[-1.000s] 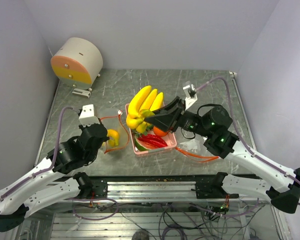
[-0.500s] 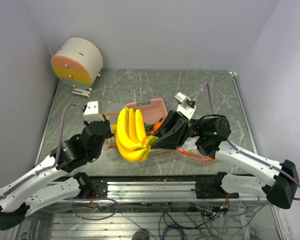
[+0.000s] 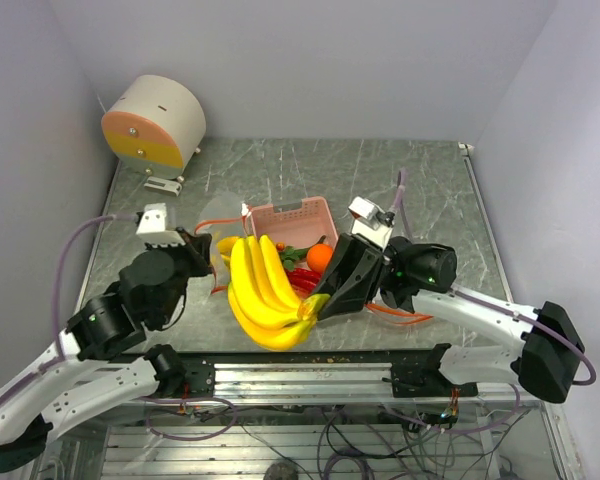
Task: Place the food in the zip-top bag and seal the zipper
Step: Place the fake fruit in the zipper food storage bag.
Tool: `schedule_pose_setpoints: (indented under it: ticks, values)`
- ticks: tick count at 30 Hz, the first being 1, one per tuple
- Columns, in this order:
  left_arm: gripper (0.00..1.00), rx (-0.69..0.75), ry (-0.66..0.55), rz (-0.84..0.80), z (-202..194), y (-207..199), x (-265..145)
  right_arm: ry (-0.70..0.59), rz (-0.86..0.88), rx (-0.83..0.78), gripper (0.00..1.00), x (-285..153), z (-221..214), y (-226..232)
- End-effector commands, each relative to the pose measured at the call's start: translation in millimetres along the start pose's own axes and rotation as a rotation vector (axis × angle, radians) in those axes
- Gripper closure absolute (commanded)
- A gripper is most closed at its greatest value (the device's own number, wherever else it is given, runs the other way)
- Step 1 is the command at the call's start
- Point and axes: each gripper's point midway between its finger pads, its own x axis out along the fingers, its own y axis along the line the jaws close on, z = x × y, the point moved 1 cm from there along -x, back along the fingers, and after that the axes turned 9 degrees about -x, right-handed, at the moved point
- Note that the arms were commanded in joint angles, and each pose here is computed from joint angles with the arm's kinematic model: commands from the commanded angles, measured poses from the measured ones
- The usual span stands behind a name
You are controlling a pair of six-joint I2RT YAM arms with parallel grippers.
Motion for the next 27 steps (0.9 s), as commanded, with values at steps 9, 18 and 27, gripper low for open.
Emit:
schedule_pose_setpoints:
  ticks: [9,18,27]
  values:
    - [0.93,-0.083,-0.029,-0.207,31.5,-27.9,-26.8,-0.031,0.137,-0.036,1.00,0.6,1.1,3.2]
    - [0.93,-0.089,0.000,-0.292,31.0,-36.6,-38.0,-0.055,0.030,0.005,1.00,-14.0,-2.0,-33.1]
    - [0.93,-0.097,0.030,-0.322,25.4,-34.3,-46.1,-0.144,-0.087,0.050,1.00,-33.3,16.1,-74.0]
